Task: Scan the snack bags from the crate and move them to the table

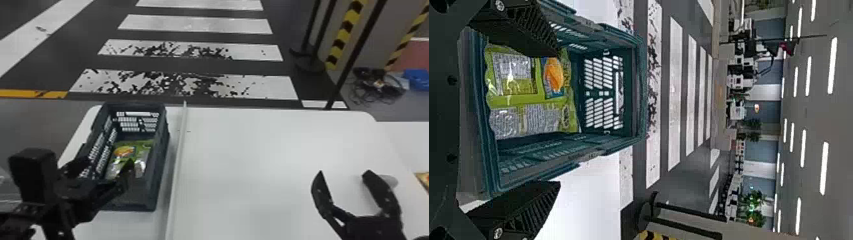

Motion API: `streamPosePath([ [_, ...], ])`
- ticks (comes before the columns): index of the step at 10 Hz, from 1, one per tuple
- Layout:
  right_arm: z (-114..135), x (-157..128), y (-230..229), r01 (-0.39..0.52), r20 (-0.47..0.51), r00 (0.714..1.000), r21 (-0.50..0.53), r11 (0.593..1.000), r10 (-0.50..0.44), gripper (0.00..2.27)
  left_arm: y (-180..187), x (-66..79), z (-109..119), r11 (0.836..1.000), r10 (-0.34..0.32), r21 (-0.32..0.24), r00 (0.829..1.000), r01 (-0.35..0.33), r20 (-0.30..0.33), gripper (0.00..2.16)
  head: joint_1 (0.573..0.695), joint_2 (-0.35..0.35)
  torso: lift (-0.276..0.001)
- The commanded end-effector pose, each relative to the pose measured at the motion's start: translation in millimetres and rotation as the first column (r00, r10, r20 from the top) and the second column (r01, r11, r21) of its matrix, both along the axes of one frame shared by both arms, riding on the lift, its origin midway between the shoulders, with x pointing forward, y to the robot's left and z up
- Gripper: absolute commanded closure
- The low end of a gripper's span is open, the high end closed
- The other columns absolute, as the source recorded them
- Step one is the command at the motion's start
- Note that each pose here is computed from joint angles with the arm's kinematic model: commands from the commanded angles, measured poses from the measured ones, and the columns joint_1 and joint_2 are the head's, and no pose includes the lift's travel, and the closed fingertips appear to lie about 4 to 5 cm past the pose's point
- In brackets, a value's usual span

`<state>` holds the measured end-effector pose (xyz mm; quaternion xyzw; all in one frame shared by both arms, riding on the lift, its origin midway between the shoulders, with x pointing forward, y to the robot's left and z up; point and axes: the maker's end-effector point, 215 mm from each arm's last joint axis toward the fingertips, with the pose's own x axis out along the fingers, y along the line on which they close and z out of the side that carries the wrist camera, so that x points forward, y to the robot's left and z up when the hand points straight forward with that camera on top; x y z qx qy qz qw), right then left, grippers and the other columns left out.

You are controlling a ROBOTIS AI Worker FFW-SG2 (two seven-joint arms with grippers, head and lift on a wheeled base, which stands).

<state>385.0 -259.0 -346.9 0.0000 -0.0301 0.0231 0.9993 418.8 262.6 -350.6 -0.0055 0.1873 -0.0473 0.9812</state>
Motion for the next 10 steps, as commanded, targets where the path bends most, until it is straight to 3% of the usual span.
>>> streamPosePath([
  [1, 5.2, 1.2, 0.7, -0.014, 0.011, 1.000, -0.007, 1.000, 0.014, 0.09, 10.1, 14.5, 10.6, 1.000, 0.021, -0.003, 1.000, -0.021, 0.002, 0.09, 0.695, 0.000, -0.095],
  [3, 6.1, -1.9, 1.4, -0.020, 0.016, 1.000, -0.008, 1.000, 0.020, 0.09, 14.3, 38.2, 21.7, 0.999, 0.038, -0.002, 0.999, -0.038, -0.002, 0.08, 0.695, 0.021, -0.095],
  [6, 10.1, -6.0, -0.2, -0.025, 0.029, 0.999, -0.015, 1.000, 0.025, 0.09, 29.1, 80.0, 8.8, 0.997, 0.077, -0.004, 0.994, -0.078, -0.078, 0.09, 0.695, 0.036, -0.095],
  [10, 14.4, -4.9, -5.9, -0.022, 0.036, 0.999, -0.004, 1.000, 0.022, 0.09, 23.2, 112.5, -13.3, 0.997, 0.077, 0.010, 0.982, -0.076, -0.175, 0.09, 0.695, 0.036, -0.095],
])
